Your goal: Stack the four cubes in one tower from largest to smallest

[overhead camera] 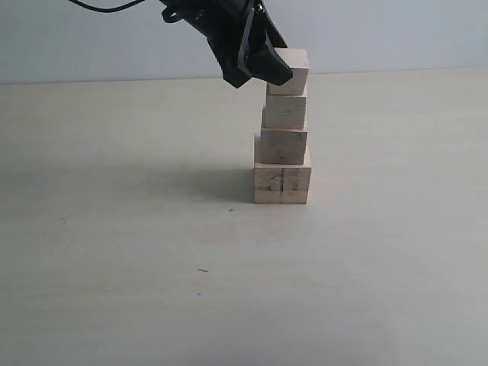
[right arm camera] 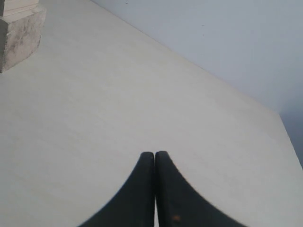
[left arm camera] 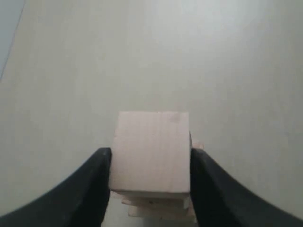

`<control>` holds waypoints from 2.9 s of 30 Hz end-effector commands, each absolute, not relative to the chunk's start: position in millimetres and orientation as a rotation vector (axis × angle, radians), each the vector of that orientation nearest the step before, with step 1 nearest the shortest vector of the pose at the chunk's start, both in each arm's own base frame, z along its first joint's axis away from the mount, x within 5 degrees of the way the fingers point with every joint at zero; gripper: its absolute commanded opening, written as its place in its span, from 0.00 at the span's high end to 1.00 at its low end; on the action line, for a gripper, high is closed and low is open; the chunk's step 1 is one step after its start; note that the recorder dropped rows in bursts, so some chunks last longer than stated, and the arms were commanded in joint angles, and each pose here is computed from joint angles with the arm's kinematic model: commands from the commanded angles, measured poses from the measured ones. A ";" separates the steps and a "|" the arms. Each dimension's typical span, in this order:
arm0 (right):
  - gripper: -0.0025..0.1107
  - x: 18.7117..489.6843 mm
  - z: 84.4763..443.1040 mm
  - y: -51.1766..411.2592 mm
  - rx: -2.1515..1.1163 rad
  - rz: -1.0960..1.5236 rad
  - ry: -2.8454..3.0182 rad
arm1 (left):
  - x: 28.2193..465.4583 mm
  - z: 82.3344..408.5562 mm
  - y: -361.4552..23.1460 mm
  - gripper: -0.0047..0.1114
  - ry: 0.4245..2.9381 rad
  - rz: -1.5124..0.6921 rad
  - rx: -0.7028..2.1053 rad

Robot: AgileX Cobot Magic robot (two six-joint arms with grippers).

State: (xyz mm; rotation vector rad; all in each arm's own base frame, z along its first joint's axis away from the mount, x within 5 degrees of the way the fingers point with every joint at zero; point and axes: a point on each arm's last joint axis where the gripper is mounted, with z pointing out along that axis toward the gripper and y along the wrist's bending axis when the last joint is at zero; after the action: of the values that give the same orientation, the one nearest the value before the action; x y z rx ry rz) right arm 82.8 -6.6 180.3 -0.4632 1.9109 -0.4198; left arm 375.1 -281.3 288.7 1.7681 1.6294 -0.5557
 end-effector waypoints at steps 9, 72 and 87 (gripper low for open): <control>0.98 82.2 179.1 -6.4 -0.462 -0.417 1.911 | 378.7 292.0 -284.2 0.53 1.614 -0.531 1.705; 0.98 82.2 179.1 -6.4 -0.462 -0.417 1.911 | 368.2 312.3 -281.4 0.96 1.575 -0.567 1.707; 0.98 82.2 179.1 -6.4 -0.462 -0.417 1.911 | 368.4 312.3 -281.4 0.96 1.551 -0.554 1.723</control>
State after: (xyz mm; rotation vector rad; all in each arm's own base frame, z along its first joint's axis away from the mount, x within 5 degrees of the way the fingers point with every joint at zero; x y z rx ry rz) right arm 82.7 -6.6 180.1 -0.4637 1.9128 -0.4193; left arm 371.7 -280.7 305.8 1.7273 1.5744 -0.5486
